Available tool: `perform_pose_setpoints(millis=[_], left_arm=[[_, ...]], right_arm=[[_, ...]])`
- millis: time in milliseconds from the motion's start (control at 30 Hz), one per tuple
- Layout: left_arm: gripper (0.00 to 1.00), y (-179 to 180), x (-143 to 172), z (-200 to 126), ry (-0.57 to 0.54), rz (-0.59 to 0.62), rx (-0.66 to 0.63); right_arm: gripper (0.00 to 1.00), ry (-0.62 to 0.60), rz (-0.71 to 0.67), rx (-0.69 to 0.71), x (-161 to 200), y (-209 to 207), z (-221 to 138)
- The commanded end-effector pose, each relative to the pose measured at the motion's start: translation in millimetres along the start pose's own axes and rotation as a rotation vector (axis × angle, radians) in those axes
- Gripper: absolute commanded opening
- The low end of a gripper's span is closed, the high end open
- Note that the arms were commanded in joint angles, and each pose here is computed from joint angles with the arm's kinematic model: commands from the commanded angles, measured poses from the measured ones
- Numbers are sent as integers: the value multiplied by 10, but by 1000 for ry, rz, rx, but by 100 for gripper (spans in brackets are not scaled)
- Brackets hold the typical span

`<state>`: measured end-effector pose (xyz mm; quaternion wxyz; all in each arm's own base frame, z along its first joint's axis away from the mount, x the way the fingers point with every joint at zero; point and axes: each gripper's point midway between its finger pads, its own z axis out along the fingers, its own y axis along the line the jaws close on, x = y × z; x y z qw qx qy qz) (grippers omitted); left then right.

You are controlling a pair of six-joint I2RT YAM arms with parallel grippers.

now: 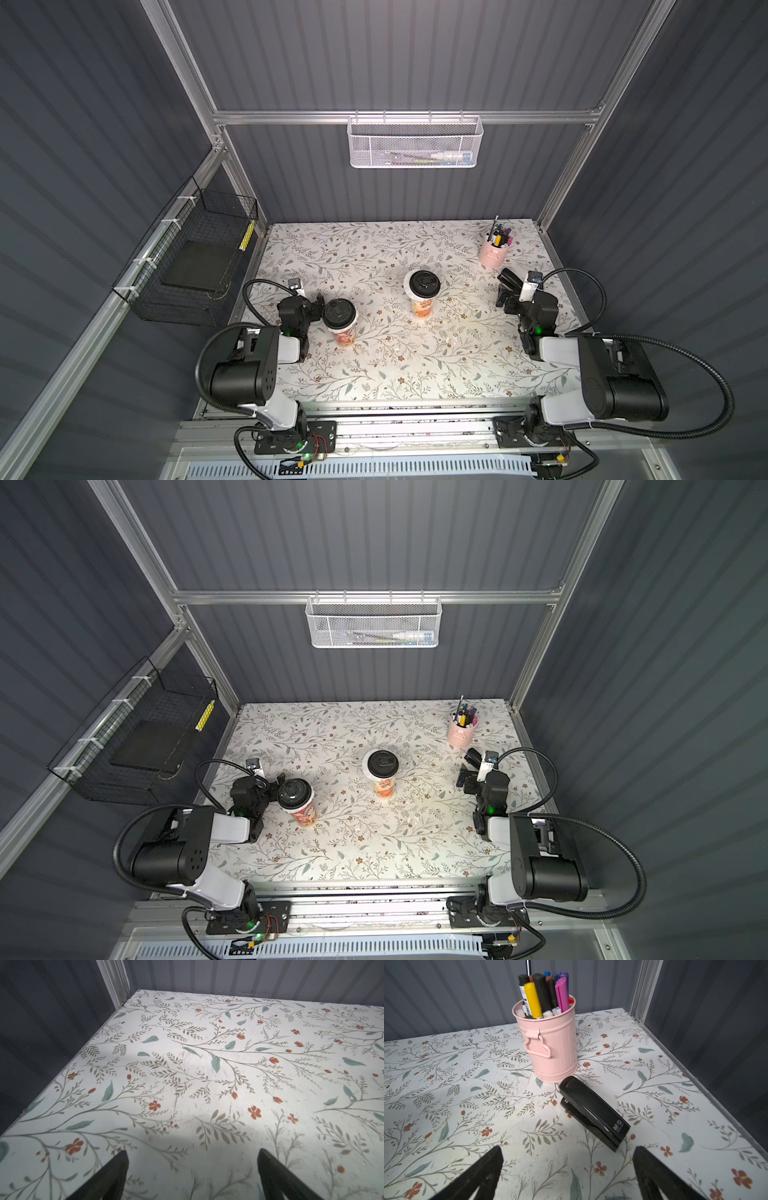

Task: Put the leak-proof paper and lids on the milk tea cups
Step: Reset both arms

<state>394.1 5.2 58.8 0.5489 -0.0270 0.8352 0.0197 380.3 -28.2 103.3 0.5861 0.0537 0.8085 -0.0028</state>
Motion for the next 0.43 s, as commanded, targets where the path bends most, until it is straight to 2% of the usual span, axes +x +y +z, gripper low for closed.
perform_pose_setpoints(millis=[0,67,133,200,400], left_arm=[[99,-69,-134,67,-37,46,-23],[100,37,-187,52,-95,28,-91],[100,126,-144,21,-63,-5,-145],[100,132,-181,45,-86,5,-158],[100,166,-163,110,-39,3,-197]], right_arm=[[99,-56,1,-12,-151,22,1],[99,-42,1,-10,-144,19,5],[99,-51,-3,-8,-154,27,4],[99,-41,-4,-10,-142,35,13],[99,-14,-6,-15,-116,40,64]])
